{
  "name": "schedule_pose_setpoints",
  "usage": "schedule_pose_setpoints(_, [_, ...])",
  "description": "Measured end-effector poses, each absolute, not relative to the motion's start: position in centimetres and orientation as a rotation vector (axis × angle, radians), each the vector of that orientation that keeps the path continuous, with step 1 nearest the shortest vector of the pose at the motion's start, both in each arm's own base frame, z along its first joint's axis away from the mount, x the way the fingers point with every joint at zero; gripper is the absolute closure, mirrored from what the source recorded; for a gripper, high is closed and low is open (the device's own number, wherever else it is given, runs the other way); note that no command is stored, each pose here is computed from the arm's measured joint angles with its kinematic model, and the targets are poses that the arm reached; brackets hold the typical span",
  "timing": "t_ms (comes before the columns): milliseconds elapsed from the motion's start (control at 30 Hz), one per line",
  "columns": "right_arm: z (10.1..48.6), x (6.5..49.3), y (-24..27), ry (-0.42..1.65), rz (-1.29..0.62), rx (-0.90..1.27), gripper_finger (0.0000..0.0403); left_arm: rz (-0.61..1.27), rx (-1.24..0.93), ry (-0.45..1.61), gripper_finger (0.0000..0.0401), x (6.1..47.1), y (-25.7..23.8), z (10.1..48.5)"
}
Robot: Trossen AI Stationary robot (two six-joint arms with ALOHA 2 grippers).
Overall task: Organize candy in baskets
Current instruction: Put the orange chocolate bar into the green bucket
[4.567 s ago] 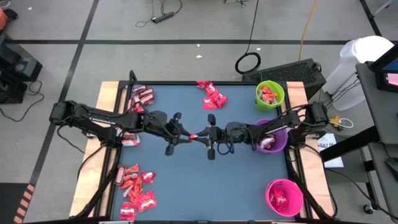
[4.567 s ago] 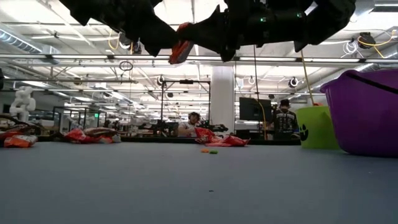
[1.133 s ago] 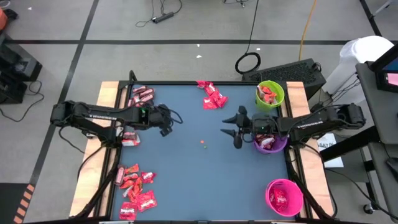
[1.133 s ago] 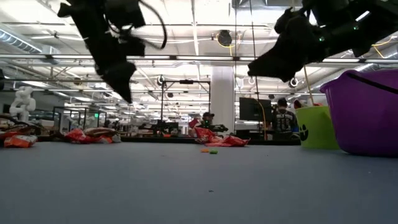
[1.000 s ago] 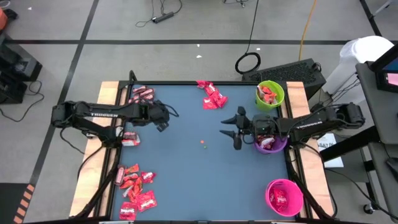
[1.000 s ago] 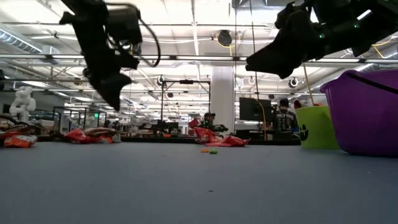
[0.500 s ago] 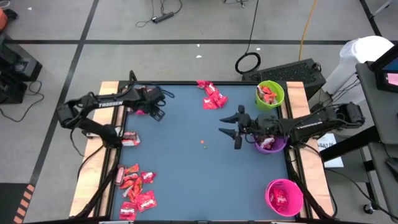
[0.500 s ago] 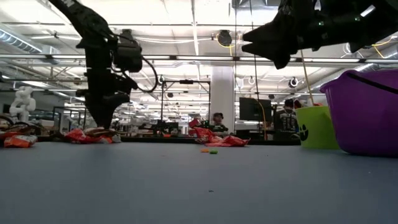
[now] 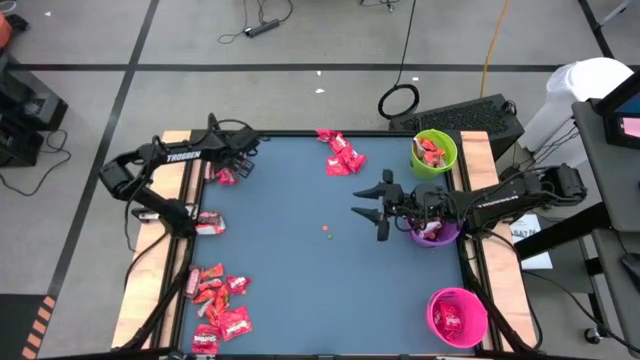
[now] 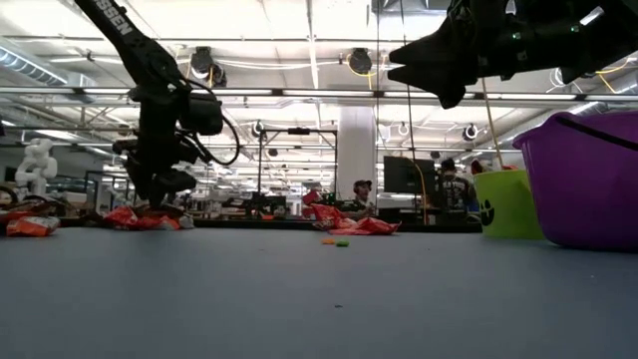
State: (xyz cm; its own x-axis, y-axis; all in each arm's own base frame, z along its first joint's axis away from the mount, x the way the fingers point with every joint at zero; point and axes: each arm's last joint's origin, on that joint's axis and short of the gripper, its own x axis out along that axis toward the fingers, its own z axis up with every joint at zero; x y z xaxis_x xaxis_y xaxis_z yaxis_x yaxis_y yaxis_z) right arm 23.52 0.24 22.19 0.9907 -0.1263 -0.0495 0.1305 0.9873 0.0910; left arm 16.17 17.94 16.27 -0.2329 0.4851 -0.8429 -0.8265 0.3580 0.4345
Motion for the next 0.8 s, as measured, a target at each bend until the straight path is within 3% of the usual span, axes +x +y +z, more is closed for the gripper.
schedule_pose_setpoints(267, [22.2, 23.5, 0.2, 0.044, -0.129, 0.091, 0.0214, 0.967, -0.503, 1.261, 0.023, 17.2, 17.5, 16.0])
schedule_pose_setpoints(800, [22.1, 23.5, 0.2, 0.054, -0.13, 0.098, 0.0214, 1.039, -0.473, 1.29, 0.023, 17.4, 18.5, 14.4])
